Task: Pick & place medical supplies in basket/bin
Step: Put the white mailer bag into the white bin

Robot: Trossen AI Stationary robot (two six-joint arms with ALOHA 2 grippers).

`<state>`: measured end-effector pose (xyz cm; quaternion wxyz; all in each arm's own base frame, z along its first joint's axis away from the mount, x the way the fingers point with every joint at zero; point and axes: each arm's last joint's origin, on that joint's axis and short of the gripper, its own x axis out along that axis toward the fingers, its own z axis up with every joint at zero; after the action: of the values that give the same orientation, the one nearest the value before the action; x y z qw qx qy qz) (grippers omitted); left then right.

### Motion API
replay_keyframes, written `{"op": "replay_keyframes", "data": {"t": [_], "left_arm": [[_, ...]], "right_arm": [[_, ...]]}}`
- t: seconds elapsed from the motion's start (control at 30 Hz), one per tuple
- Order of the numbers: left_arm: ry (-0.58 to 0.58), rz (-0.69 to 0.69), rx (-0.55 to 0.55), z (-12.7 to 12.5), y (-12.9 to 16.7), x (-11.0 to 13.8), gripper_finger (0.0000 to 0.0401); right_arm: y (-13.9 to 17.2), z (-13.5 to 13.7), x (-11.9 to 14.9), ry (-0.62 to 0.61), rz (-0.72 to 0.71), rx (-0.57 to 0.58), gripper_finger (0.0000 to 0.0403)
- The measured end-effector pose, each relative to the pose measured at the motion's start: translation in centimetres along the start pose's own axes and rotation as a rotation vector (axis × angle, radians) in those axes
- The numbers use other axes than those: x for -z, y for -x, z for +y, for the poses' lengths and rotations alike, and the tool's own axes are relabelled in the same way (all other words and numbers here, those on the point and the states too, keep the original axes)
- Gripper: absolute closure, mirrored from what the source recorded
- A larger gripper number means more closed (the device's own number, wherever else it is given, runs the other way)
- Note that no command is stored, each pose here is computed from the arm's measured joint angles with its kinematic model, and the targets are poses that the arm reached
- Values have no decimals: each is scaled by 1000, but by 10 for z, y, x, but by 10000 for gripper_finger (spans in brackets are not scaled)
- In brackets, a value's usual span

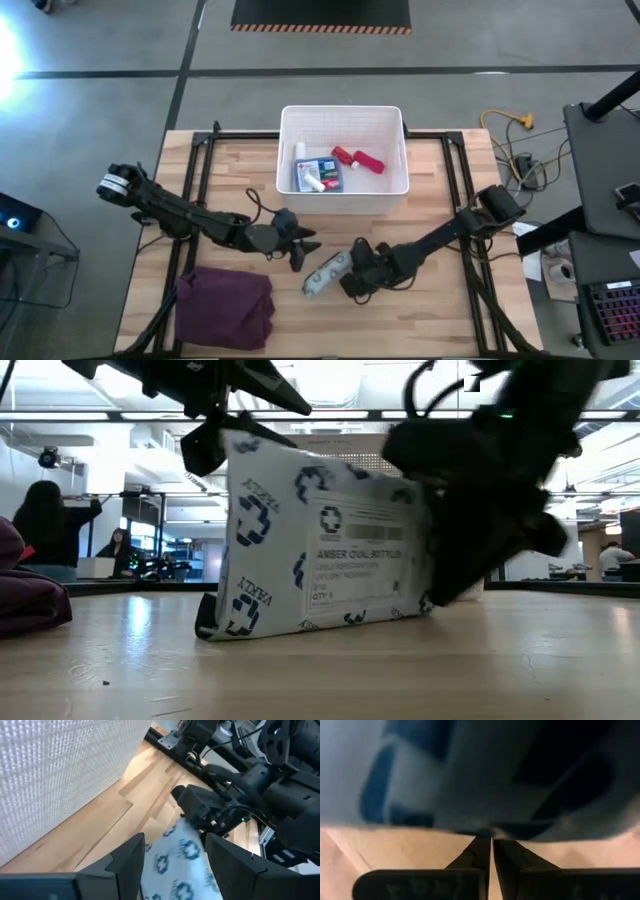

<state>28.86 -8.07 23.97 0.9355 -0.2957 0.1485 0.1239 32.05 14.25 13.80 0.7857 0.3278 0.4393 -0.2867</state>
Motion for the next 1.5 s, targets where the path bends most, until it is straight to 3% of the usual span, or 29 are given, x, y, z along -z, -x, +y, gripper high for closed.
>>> {"op": "replay_keyframes", "data": {"t": [0.17, 0.43, 0.8, 1.03, 1.17, 1.37, 1.5], "left_arm": [[-6, 48, 29, 2, 0, 4, 206], [-44, 210, 56, 4, -4, 19, 201], [112, 248, 58, 4, -10, 24, 117], [147, 334, 90, -12, -38, 31, 106], [37, 433, 1, -30, -63, 29, 106], [-284, 591, -260, -48, -73, 10, 106], [-307, 644, -245, -53, -82, 9, 106]], "right_arm": [[1, -2, 7, -44, -15, 0, 390], [8, 11, -9, -34, -107, -37, 390], [7, 11, -13, -35, -117, -33, 390], [5, 11, -20, -44, -142, -42, 390], [4, 12, -26, -29, -140, -64, 390], [5, 11, -27, -32, -142, -64, 390], [5, 11, -27, -30, -142, -63, 390]]}}
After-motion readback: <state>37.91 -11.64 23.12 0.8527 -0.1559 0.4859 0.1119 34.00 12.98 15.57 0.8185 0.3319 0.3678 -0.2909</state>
